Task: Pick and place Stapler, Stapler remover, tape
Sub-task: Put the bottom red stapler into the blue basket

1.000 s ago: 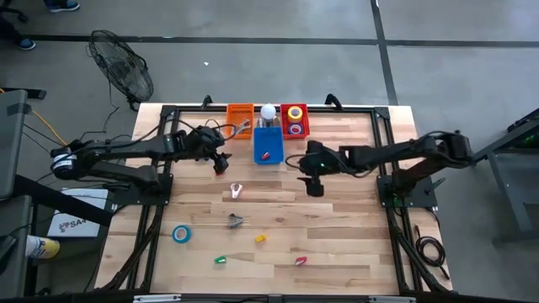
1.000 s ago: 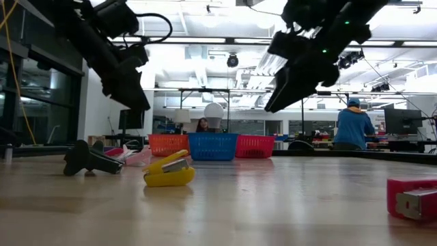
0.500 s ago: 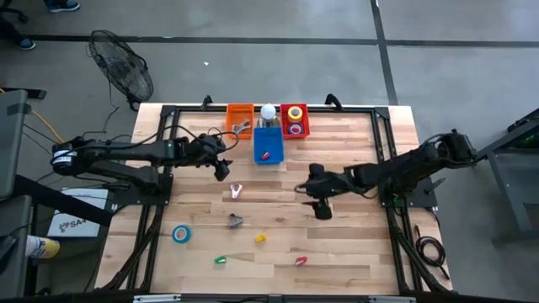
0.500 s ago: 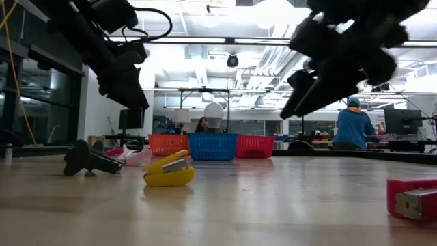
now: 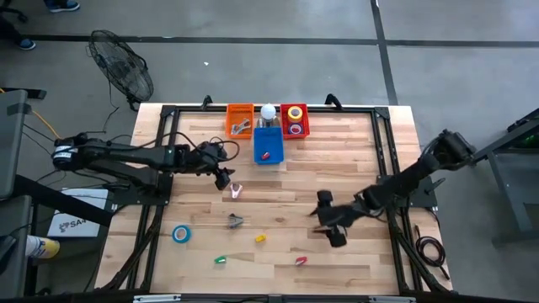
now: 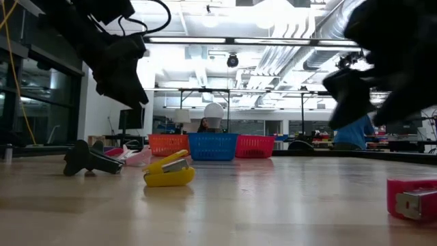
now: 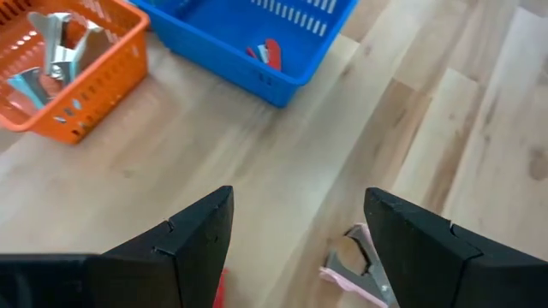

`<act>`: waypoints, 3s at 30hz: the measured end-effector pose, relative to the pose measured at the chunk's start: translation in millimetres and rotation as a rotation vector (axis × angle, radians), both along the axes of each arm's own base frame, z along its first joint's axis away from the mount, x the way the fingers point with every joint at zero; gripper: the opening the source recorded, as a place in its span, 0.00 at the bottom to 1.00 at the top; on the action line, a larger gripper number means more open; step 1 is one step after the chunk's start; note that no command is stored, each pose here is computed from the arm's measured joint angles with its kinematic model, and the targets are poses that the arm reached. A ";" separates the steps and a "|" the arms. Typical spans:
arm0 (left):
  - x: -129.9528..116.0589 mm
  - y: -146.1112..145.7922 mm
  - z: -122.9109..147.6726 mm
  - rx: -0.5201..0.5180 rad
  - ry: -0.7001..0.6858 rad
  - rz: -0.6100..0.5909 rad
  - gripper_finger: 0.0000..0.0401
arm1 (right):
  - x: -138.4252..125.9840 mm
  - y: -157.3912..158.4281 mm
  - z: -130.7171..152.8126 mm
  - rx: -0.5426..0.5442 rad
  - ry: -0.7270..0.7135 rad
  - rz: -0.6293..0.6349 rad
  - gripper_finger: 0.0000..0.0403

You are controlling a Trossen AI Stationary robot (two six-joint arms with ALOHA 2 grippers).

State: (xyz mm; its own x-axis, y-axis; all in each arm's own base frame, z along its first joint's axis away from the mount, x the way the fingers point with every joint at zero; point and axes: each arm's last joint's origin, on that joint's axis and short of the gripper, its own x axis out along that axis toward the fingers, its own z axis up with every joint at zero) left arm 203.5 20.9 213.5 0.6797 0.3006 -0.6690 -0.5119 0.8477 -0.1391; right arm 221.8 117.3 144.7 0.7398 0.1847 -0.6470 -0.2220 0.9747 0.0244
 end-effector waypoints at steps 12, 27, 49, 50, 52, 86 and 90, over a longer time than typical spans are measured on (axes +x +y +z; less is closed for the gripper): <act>2.0 -16.5 1.3 -0.009 -0.032 -0.027 0.65 | -8.8 56.0 -39.2 0.044 -0.075 0.060 0.64; 2.5 -19.8 1.8 -0.031 -0.048 -0.022 0.65 | 21.4 101.4 -69.3 0.031 -0.127 0.121 0.64; 2.4 -20.2 1.5 -0.049 -0.047 -0.024 0.65 | 21.7 101.4 -70.2 0.031 -0.113 0.126 0.16; 2.4 -20.2 1.3 -0.049 -0.047 -0.024 0.65 | 22.0 101.3 -69.9 0.037 -0.115 0.121 0.14; 2.4 -20.2 1.4 -0.049 -0.047 -0.024 0.65 | 23.2 100.4 -69.6 0.044 -0.119 0.113 0.12; -5.9 -12.1 -2.5 0.185 0.057 0.143 0.65 | 84.8 -121.1 11.9 -0.127 -0.147 -0.406 0.12; -8.1 -10.4 -3.1 0.228 0.075 0.191 0.65 | 90.7 -148.0 15.2 -0.099 -0.160 -0.432 0.12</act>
State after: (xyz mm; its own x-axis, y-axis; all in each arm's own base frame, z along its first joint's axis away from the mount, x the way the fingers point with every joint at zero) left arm 195.4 10.5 210.4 0.5480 0.5663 -0.6156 -0.6667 0.7402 0.0873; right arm 312.5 -30.7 159.9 0.8270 -0.2187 -0.5179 0.2111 0.9746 -0.0743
